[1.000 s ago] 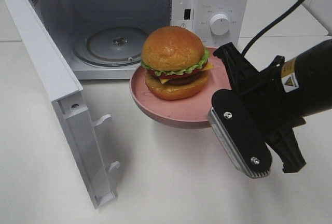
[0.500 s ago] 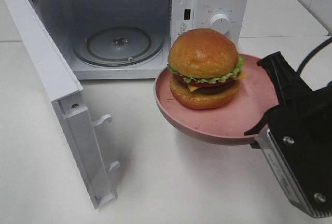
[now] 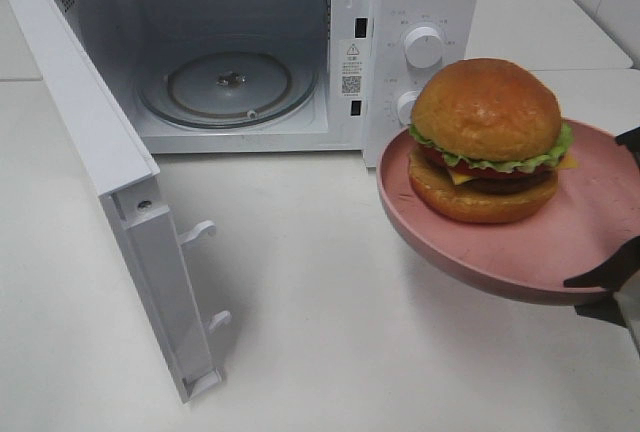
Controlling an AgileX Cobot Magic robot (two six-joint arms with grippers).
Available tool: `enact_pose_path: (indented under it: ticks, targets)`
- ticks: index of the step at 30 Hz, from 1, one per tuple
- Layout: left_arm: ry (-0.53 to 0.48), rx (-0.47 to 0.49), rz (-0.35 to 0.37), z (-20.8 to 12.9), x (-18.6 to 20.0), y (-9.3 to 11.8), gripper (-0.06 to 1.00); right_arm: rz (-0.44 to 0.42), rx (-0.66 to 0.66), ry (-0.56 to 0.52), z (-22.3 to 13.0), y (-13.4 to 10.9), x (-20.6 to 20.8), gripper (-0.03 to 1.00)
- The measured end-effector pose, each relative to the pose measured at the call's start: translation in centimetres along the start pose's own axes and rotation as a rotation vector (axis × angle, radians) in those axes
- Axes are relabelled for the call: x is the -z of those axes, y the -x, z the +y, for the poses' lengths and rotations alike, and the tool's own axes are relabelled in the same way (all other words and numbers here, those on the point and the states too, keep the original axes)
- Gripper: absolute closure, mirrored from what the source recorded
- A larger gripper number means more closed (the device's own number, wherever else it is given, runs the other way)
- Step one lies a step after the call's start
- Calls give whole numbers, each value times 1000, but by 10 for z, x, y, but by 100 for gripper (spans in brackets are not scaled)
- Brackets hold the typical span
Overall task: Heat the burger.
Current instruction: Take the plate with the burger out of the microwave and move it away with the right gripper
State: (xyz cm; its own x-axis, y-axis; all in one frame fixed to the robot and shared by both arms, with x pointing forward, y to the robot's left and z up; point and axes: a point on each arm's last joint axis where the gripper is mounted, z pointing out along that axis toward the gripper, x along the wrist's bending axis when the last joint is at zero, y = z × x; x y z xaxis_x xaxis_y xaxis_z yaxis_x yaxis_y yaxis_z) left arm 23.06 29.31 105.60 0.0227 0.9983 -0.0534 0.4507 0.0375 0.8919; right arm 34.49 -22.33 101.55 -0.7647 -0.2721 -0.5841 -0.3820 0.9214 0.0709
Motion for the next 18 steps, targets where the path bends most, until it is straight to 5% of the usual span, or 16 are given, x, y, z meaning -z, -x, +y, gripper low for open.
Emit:
enact_pose_path:
  ticks: [18]
  targets:
    - [0, 0, 0, 0, 0, 0, -5, -72, -283, -240, -24, 0, 8, 86]
